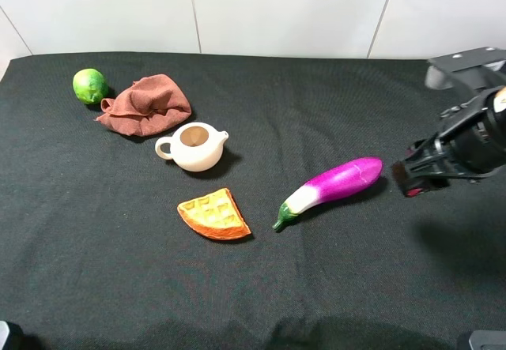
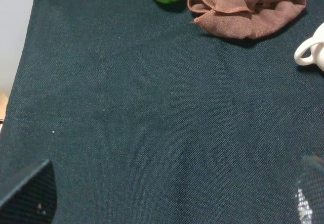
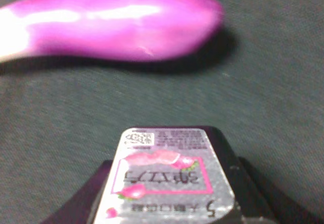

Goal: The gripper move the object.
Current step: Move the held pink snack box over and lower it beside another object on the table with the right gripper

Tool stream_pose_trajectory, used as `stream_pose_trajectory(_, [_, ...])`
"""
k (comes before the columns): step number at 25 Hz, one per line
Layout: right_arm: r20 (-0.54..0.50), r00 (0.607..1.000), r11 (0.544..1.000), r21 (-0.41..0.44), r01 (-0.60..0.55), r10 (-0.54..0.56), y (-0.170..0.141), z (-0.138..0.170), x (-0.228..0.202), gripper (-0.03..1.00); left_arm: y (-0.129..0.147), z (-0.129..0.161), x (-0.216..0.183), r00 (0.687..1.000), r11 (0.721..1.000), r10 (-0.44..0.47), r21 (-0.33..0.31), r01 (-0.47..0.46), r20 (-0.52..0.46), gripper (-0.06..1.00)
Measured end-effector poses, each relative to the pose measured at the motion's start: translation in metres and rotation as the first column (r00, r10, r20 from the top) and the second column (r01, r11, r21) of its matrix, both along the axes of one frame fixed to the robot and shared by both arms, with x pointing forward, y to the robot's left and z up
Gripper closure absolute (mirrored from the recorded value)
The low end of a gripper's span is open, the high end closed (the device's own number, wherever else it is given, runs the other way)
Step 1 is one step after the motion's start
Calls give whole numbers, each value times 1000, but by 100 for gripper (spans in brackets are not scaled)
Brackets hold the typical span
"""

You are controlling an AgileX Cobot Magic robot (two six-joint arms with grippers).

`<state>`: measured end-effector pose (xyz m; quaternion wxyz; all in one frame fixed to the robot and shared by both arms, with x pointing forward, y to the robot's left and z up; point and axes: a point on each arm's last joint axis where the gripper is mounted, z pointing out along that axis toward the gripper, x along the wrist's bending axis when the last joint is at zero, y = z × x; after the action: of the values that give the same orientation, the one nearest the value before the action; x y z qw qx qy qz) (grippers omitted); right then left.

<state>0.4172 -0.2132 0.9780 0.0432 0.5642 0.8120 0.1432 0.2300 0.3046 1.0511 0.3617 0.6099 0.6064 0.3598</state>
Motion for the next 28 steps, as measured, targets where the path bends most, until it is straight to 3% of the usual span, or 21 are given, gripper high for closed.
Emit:
stream_pose_trajectory(9, [-15,999,999,7,-52,52,25,-13,-2,62,0,0,0,1000,1000,0,0,0,0,-5])
stream_pose_trajectory(22, [-46,997,998,-35,-57,55,30,-38,9,62,0,0,0,1000,1000,0,0,0,0,-5])
stream_pose_trajectory(28, [-49,998,999,-33,-36,35,21,-58,-5,62,0,0,0,1000,1000,0,0,0,0,-5])
